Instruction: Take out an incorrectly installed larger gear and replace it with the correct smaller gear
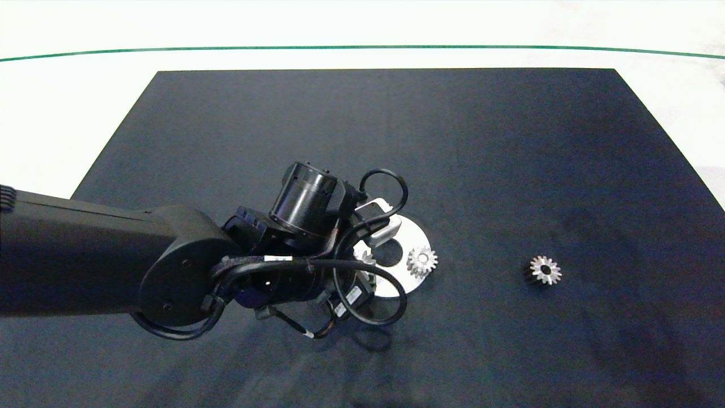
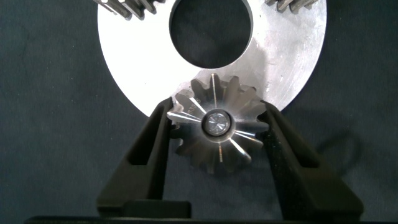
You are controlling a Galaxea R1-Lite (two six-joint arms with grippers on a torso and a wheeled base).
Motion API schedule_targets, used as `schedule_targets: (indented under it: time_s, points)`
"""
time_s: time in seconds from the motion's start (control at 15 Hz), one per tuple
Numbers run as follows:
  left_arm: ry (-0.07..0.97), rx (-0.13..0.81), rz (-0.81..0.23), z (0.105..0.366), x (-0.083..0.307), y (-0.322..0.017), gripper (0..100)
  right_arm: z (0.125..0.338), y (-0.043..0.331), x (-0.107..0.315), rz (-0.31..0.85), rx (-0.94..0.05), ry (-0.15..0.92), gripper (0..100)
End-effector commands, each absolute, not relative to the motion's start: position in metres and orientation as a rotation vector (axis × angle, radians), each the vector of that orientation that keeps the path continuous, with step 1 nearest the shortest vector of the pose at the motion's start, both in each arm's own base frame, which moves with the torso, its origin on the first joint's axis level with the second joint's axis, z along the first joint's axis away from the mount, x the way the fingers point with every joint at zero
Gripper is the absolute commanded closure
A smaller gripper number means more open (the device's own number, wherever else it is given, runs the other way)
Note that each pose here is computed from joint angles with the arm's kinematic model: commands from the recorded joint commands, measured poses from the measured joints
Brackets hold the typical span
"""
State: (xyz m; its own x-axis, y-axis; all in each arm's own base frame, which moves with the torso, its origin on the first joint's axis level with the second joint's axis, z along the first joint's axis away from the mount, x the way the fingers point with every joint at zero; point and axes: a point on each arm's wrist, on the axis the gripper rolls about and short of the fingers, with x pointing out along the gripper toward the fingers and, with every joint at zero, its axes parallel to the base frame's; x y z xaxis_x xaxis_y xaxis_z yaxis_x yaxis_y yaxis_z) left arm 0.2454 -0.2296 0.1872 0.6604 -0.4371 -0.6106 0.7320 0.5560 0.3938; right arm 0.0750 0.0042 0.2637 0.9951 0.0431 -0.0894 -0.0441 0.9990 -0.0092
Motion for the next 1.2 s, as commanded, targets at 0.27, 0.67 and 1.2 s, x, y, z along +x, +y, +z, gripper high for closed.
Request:
schedule_targets:
  time_s: [0.27,0.67,1.2]
  points:
    - [0.487,0.666,-0.723,0.1865,0.2446,-0.2314,59,0.2633,0.0042,0.0750,0.045,-0.013,0.090,0]
    - [0.486,0.666,-0.723,0.1867,0.2447,-0.2315,71,0.2638,0.0041,0.0746,0.042,-0.013,0.087,0]
    - [0.486,0.667,-0.726,0.1896,0.2437,-0.2319,72,0.2638,0.0042,0.0746,0.043,-0.013,0.087,0]
